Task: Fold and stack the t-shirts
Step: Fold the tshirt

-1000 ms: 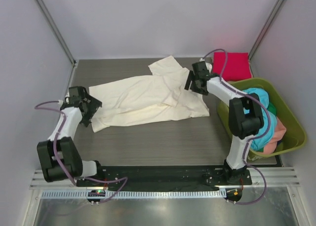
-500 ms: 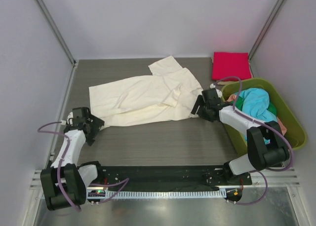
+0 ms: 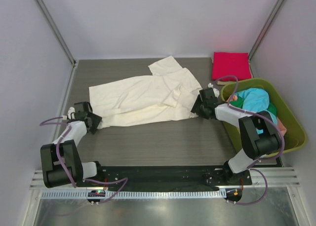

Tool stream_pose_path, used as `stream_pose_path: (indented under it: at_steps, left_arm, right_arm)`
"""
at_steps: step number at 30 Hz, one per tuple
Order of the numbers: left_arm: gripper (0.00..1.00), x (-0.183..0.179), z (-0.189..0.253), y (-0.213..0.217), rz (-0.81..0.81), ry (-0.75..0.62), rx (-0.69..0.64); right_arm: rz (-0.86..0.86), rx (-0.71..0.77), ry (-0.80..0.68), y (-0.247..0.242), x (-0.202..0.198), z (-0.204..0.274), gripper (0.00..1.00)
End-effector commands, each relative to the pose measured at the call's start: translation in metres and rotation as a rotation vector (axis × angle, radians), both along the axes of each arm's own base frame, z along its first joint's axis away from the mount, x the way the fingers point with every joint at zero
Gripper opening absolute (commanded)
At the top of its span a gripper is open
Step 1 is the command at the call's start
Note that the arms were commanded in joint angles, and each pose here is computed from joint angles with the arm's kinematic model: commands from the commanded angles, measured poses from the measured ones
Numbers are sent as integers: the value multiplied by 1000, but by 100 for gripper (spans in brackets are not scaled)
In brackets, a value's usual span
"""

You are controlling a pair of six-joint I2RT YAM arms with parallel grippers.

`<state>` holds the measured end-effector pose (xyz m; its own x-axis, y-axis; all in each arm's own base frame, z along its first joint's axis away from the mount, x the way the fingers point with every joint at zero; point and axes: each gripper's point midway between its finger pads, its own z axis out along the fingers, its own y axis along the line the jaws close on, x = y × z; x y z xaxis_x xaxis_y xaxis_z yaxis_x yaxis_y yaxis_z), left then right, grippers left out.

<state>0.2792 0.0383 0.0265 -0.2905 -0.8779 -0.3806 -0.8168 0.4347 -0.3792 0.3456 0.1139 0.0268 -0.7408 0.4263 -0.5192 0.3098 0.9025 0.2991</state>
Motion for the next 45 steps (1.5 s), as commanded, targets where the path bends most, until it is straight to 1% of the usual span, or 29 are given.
stream_pose_path:
  at_steps: [1,2,3,4,5,6,7,9,12,14,16,17,18,21,25,26,28,30,31,32,33,34,36,39,40,42,43,44,45]
  left_arm:
    - [44,0,-20,-2,21,22,-25]
    - [38,1,-22,-3,20,26,-30]
    - [30,1,-22,-4,18,29,-32]
    - [21,0,-22,-2,24,29,-29]
    - [17,-1,-21,-2,25,30,-25]
    - [12,-1,-19,-1,29,27,-21]
    - [2,0,-17,1,37,21,-12]
    - [0,4,-6,5,40,7,5]
    - [0,4,8,15,62,33,25]
    - [0,12,24,18,71,12,-10]
    - [0,17,46,40,119,-14,-1]
    - [0,11,50,45,129,4,-3]
    - [0,5,55,59,163,-1,-6]
    - [0,-11,69,77,195,-25,7]
    - [1,-35,66,81,198,14,-15]
    - [2,-40,64,79,196,15,-40]
    - [15,-46,62,70,176,12,-84]
    - [31,-51,66,65,169,-6,-103]
    - [59,-51,70,61,151,-21,-113]
    - [71,-55,78,60,141,-33,-96]
    - [85,-55,88,62,133,-52,-77]
    - [89,-58,92,62,135,-52,-62]
    - [94,-56,115,66,125,-115,-6]
    - [95,-46,124,61,76,-175,4]
    - [95,-36,128,61,50,-218,3]
    - [93,-25,127,52,-12,-221,-17]
    - [93,-17,139,52,-55,-244,17]
    - [93,-9,143,37,-135,-233,41]
    - [94,-7,147,40,-181,-197,129]
  right_arm:
    - [-38,-27,11,-8,4,-11,55]
    - [-44,-32,7,-10,5,-11,49]
    - [-47,-36,9,-11,4,-12,38]
    - [-54,-45,4,-13,5,-11,33]
    - [-57,-49,3,-14,5,-12,28]
    - [-59,-53,5,-15,4,-12,16]
    - [-61,-56,5,-16,4,-13,10]
    - [-63,-59,12,-16,4,-16,1]
    - [-54,-33,8,-11,5,-14,1]
    - [-44,-4,-7,-6,7,-6,1]
    - [-37,24,-33,-1,9,5,1]
    - [-33,29,-31,0,7,8,1]
    - [-26,37,-30,1,5,9,1]
    - [-28,44,-27,-1,-8,13,1]
    - [-37,61,18,-4,-40,-1,1]
    - [-35,69,24,-3,-46,-3,1]
    - [-22,73,37,2,-60,-6,1]
    - [-35,84,27,4,-71,-4,1]
    - [-15,80,30,10,-78,-4,4]
    - [-8,78,30,13,-82,-2,21]
    - [6,77,17,17,-84,5,46]
    - [17,34,21,17,-91,6,58]
    - [30,26,-29,24,-91,23,77]
    - [78,2,-99,39,-84,46,80]
    - [96,-3,-115,43,-79,52,80]
    - [134,-33,-179,53,-57,76,80]
    - [149,-63,-173,57,-47,74,80]
    - [159,-60,-224,69,-27,99,80]
    - [154,-89,-249,69,-13,108,80]
